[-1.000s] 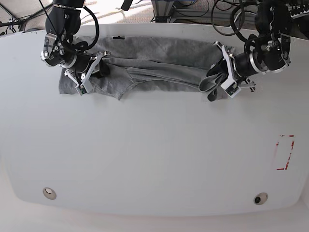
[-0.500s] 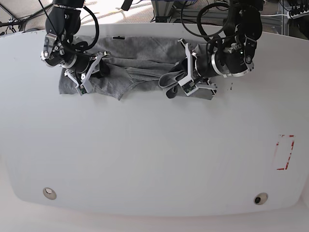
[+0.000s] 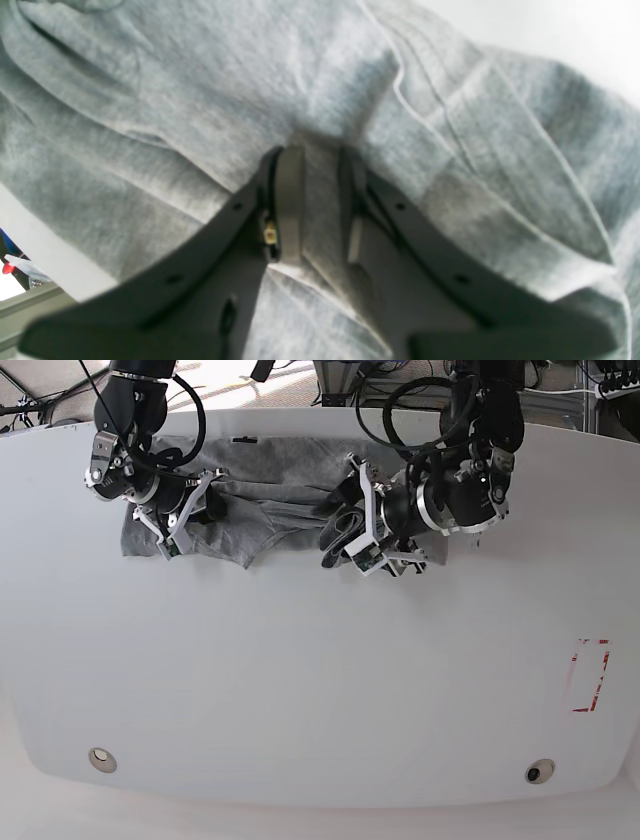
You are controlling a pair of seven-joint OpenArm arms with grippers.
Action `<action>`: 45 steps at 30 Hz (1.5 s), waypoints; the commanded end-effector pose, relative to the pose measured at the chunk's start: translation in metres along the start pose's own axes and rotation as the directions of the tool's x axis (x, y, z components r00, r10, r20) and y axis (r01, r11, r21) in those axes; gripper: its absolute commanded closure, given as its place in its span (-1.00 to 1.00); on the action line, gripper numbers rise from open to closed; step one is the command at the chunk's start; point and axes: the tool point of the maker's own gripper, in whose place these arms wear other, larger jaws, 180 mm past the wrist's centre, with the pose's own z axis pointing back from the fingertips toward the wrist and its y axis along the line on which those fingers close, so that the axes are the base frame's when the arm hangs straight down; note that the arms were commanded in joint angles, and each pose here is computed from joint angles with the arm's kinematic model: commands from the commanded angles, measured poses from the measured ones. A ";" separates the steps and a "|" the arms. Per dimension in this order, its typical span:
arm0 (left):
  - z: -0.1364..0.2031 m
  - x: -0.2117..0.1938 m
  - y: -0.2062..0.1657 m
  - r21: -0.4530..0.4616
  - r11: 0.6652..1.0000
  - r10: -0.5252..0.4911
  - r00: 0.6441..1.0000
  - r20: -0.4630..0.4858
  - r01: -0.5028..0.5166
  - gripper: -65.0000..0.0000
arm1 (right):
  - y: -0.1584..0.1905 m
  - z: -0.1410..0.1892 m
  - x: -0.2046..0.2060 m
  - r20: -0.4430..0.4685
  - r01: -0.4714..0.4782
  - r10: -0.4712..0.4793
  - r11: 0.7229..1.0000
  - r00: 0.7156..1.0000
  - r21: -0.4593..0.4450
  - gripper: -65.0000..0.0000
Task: Fold the T-shirt properly
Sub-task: 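Fold the strip end with the left gripper toward the right gripper, then regrasp the folded ends with both grippers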
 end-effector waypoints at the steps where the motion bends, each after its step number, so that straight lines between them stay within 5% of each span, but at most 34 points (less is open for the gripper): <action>1: -0.005 0.031 -0.010 -0.028 0.999 -0.034 0.998 0.046 0.035 -0.33 | -0.003 0.004 0.007 0.012 -0.016 0.016 1.000 1.000 -0.012 0.62; 7: -0.002 0.042 0.006 0.018 0.998 -0.066 0.998 -0.025 0.066 -0.33 | -0.005 0.004 0.018 0.033 -0.023 0.024 1.000 0.999 -0.015 0.62; 15: 0.046 -0.007 0.077 0.217 0.976 0.024 0.992 -0.124 0.004 -0.33 | -0.007 0.009 0.032 0.062 -0.044 0.046 0.999 0.997 -0.026 0.62; 24: 0.057 -0.066 0.064 0.200 0.979 0.074 0.963 -0.260 -0.022 -0.17 | 0.002 0.037 0.072 0.097 -0.172 0.182 0.980 0.979 -0.099 0.59; 27: 0.054 -0.083 0.057 0.182 0.982 0.106 0.950 -0.292 -0.054 -0.17 | -0.001 0.047 0.078 0.090 -0.192 0.204 0.973 0.975 -0.130 0.38; 31: 0.045 -0.105 0.052 0.156 0.980 0.169 0.940 -0.297 -0.127 -0.14 | -0.029 0.071 0.082 0.151 -0.056 0.086 0.980 0.985 -0.192 -0.22; 35: 0.043 -0.127 0.053 0.189 0.968 0.217 0.928 -0.303 -0.164 0.38 | -0.059 0.097 0.076 0.232 0.101 -0.055 0.977 0.971 -0.188 -0.60; 39: 0.037 -0.133 0.053 0.210 0.964 0.224 0.922 -0.315 -0.162 0.74 | -0.091 0.120 0.068 0.309 0.199 -0.145 0.968 0.940 -0.152 -0.71; 45: 0.037 -0.136 0.053 0.222 0.962 0.227 0.918 -0.326 -0.159 0.76 | -0.135 0.130 0.023 0.316 0.393 -0.351 0.917 0.881 -0.075 -0.71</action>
